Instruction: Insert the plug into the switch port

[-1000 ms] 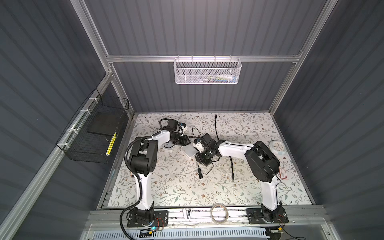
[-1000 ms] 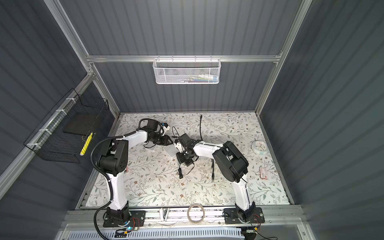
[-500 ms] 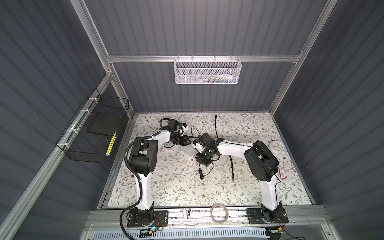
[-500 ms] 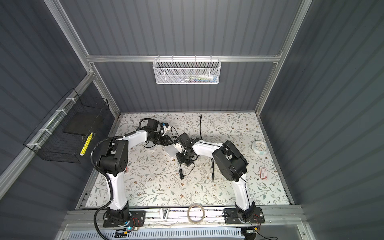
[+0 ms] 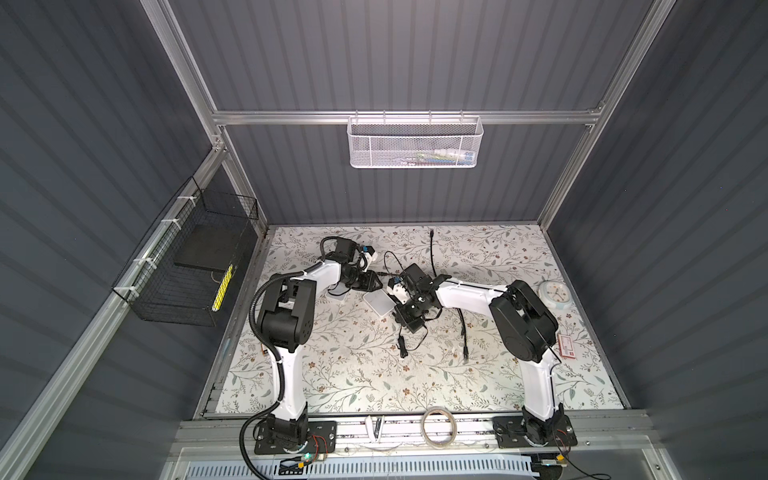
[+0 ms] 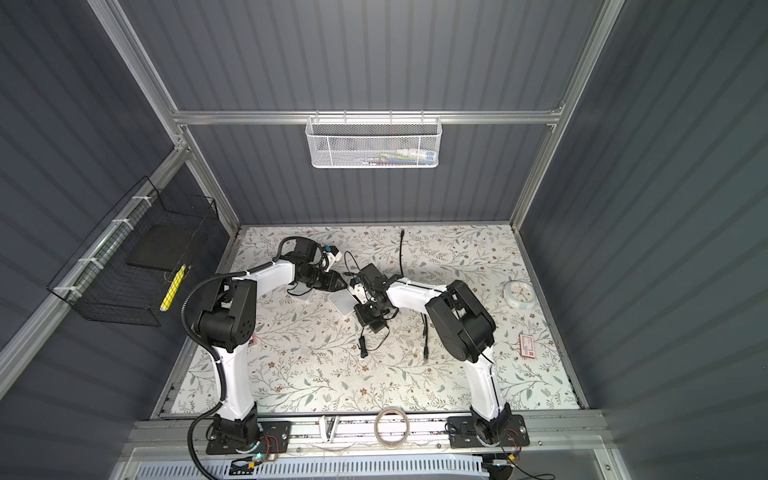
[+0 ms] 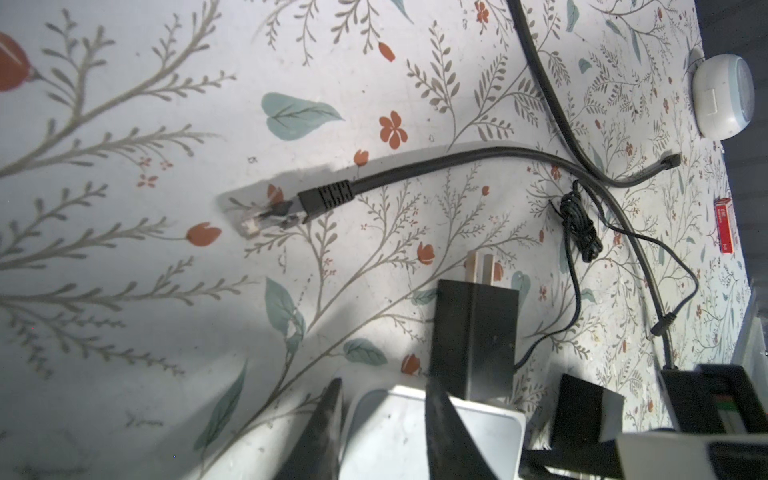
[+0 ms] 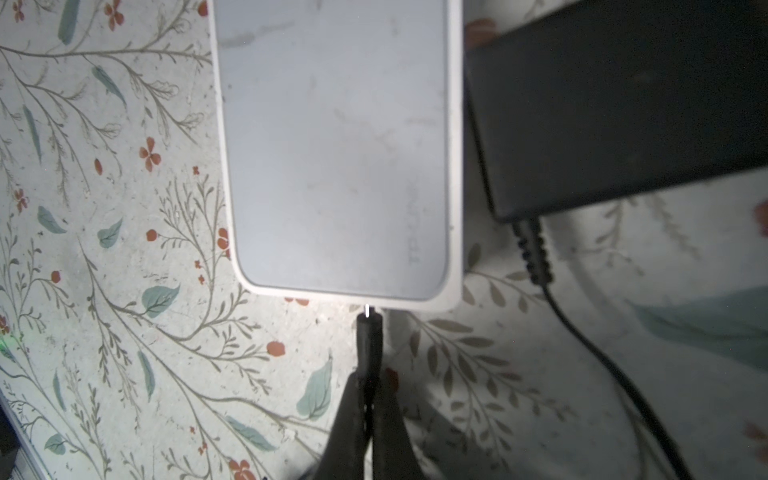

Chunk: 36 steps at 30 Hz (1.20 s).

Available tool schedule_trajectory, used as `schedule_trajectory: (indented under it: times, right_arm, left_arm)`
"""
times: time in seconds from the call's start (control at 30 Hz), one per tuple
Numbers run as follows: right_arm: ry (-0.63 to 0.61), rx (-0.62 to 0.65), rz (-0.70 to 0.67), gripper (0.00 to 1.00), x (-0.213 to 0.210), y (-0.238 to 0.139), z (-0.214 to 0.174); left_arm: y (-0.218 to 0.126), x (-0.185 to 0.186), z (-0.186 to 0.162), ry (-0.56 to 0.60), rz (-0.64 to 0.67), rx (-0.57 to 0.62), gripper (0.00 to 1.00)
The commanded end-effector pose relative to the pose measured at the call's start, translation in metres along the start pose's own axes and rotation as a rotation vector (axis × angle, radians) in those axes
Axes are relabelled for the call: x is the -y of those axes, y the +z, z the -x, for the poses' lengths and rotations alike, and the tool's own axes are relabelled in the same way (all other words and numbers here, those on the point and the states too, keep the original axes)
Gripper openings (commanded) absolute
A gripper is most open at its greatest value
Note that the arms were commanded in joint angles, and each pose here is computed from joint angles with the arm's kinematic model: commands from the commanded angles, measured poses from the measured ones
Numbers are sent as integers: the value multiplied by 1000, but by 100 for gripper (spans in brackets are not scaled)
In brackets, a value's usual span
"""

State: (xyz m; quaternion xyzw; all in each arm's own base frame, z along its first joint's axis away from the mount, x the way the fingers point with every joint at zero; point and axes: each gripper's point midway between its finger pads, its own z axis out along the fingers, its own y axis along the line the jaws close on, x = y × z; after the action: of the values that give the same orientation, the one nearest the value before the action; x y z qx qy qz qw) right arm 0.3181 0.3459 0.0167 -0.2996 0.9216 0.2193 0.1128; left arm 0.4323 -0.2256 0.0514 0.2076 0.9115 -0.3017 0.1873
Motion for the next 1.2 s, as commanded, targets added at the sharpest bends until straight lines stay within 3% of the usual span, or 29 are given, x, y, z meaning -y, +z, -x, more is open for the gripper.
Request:
schedule_trajectory:
  times: [0.0,0.43,0.73,1.17]
  right_arm:
    - [17,-116,-34,0,12,18,-31]
    - [10,-128,-22,0,7,17,-33]
    - [12,-126,-21,0,6,16,-35]
    - [6,-113,-11,0,3,13,-32]
  left_arm:
    - [3,6,2,17,-33,-12,33]
    - [1,4,2,17,-14,-9,33]
    - [-13,-1,10,40,64,-1,53]
    - [-2,-7,-8,36,55,-59,39]
